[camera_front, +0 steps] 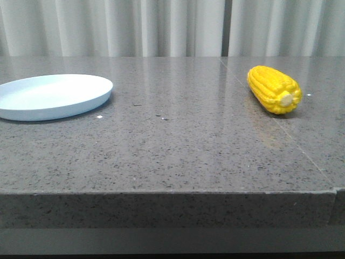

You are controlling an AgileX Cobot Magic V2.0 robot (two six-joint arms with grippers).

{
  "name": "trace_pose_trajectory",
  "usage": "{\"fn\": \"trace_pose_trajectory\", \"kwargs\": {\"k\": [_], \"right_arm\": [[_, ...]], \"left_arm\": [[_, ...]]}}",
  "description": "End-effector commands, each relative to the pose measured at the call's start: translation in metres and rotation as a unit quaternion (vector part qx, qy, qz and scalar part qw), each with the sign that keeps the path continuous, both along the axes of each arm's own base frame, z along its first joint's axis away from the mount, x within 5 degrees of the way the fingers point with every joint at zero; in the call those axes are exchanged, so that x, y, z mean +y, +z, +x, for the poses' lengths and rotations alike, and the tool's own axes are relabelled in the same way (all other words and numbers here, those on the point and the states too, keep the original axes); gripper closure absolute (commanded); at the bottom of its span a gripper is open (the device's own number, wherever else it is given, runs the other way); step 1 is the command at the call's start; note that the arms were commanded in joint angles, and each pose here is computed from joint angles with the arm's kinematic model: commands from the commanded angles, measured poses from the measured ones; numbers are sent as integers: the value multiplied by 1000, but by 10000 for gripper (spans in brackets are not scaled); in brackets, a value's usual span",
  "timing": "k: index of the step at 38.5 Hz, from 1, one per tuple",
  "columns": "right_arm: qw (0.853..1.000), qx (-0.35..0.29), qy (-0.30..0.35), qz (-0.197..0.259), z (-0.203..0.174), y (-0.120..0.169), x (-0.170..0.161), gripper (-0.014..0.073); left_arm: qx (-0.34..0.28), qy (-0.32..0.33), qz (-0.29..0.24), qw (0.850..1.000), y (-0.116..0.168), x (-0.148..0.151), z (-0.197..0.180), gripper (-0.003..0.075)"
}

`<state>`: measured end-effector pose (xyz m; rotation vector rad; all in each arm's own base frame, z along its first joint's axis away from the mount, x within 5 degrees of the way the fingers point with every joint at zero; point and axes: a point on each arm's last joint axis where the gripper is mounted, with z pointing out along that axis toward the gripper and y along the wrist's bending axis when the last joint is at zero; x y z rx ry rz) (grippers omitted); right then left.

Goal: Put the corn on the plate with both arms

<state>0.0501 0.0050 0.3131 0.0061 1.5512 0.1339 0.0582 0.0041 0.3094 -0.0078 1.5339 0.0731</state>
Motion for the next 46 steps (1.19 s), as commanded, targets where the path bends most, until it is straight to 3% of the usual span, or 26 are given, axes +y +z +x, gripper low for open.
{"fn": "trace_pose_trajectory", "kwargs": {"k": [1, 15, 19, 25, 27, 38, 46], "right_arm": [[1000, -8, -6, -7, 15, 25, 0, 615], [999, 31, -6, -7, 43, 32, 1, 587], [1000, 26, -6, -7, 43, 32, 1, 435], [1000, 27, -6, -7, 43, 32, 1, 31], [1000, 27, -6, -7, 43, 32, 1, -62], [1000, 27, -6, -7, 43, 32, 1, -53], [1000, 27, -6, -7, 43, 32, 1, -53]], "left_arm": [[-1, 1, 12, 1000, 21, 0, 15, 741], [8, -2, 14, 1000, 24, 0, 29, 717], [8, -2, 14, 1000, 24, 0, 29, 568], [6, -2, 14, 1000, 25, 0, 29, 122], [3, -2, 14, 1000, 25, 0, 29, 26], [-4, -4, 13, 1000, 26, 0, 29, 51], [41, -6, -12, 999, 33, 0, 52, 51]]}}
